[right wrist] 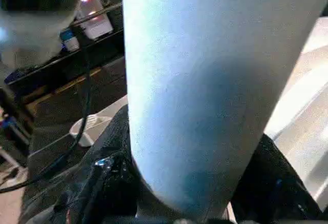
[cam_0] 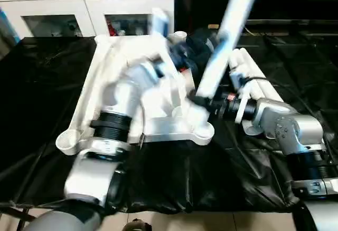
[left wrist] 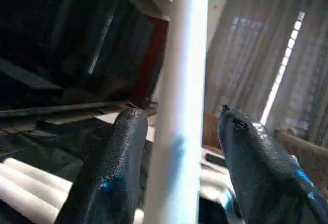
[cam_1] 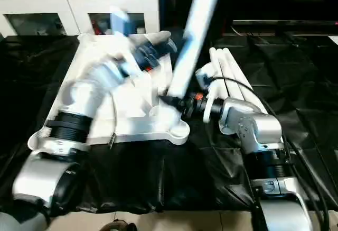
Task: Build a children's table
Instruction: Insert table leg to table base
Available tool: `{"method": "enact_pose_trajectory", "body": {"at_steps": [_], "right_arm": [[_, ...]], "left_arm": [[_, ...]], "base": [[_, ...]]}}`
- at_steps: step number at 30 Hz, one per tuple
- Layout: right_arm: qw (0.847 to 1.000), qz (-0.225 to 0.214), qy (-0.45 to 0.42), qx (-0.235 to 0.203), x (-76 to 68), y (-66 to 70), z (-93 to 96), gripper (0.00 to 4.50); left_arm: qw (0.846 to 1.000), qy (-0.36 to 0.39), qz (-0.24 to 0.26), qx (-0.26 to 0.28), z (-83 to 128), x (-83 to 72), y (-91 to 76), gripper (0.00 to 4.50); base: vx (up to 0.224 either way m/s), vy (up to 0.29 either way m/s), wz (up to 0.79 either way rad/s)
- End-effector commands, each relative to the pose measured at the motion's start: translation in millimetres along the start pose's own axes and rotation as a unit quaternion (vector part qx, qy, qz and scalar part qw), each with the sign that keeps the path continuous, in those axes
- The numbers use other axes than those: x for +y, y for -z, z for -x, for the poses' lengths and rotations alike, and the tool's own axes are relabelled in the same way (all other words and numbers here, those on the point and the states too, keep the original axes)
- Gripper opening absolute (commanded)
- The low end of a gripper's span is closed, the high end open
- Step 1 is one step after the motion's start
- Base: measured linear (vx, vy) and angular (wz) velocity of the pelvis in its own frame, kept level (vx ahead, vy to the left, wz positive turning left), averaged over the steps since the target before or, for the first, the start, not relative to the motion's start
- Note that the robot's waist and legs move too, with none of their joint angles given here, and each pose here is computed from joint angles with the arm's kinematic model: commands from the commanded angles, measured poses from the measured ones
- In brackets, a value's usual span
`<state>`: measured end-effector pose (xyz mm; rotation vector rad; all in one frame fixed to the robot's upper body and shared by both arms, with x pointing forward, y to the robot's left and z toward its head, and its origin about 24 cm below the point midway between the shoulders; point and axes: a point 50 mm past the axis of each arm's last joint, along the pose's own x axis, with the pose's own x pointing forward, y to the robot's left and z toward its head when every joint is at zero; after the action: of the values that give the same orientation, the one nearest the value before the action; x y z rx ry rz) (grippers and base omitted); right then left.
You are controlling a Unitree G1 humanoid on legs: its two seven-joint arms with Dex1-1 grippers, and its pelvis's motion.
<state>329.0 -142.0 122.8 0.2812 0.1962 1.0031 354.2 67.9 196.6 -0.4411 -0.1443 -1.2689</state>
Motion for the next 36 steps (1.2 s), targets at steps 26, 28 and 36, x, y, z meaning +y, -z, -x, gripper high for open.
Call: {"method": "enact_pose_trajectory", "body": {"at_steps": [26,28,36], "right_arm": [[0.974,0.127,0.186,0.004,-12.5,23.1,13.0,1.88],[0.975,0.127,0.180,0.010,-12.1,24.9,13.3,1.88],[0.982,0.111,0.151,0.015,-8.6,28.2,8.2,1.88]], "left_arm": [[0.881,0.040,-0.183,0.435,102,28.4,98.6,1.50],[0.880,0.040,-0.176,0.439,104,29.1,99.0,1.35],[0.885,0.037,-0.149,0.440,112,32.1,100.4,0.76]], "base": [[0.000,0.000,0.00],[0.000,0.000,0.00],[0.000,0.000,0.00]]}}
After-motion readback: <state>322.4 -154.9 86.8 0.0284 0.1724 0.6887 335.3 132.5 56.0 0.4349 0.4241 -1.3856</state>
